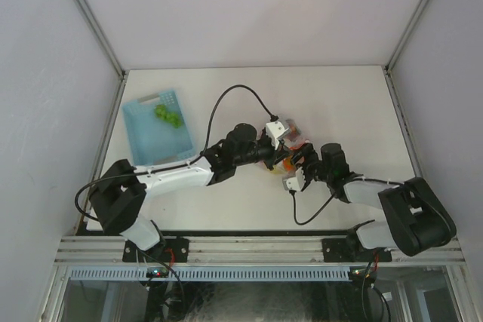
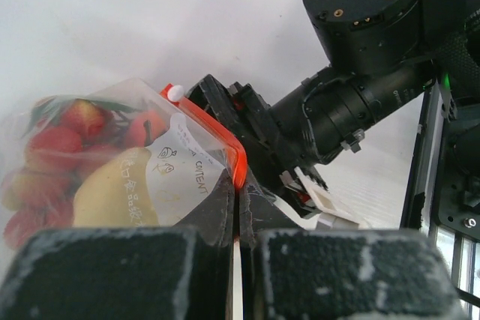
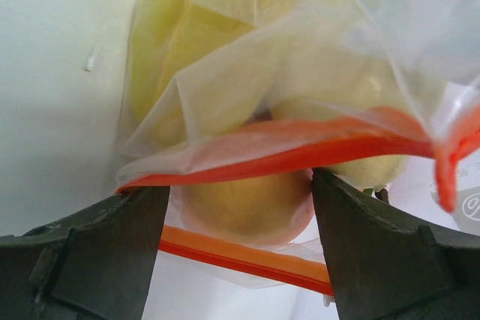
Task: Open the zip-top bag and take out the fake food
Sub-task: Pick up the fake fruit from the zipper food storage bag.
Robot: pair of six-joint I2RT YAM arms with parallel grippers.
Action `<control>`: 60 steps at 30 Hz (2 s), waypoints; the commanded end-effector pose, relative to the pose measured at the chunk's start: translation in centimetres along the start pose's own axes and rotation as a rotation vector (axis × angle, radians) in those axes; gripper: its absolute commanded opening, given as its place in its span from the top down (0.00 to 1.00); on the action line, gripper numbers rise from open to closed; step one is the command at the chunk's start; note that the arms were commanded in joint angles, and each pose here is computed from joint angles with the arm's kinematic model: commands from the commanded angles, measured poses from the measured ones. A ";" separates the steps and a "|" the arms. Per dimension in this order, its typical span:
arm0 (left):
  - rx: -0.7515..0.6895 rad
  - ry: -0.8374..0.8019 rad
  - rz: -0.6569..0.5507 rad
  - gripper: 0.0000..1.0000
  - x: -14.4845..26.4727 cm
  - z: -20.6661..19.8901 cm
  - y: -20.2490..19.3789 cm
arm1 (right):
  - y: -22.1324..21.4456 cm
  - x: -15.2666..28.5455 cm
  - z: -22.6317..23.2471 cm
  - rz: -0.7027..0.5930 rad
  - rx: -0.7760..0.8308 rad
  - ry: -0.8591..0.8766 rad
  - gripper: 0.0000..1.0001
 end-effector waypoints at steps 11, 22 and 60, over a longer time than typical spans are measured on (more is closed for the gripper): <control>0.025 -0.090 -0.028 1.00 -0.3 -0.5 0.5 | -3.5 -2.1 1.3 0.118 -0.069 0.149 0.36; 0.087 -0.048 -0.091 1.00 0.2 1.0 1.7 | -3.4 -0.6 0.2 0.060 -0.163 0.091 0.63; 0.193 0.038 -0.047 0.90 0.2 3.2 -0.5 | 0.8 4.9 -2.7 -0.242 -0.752 -0.084 0.84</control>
Point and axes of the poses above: each gripper's point midway between its finger pads, its own x axis back along the fingers, its own z axis along the line the jaws close on, y = z × x, the point moved 4 cm from there along x, back along the fingers, and after that the axes turned 15 degrees about x, right-handed, at the moved point
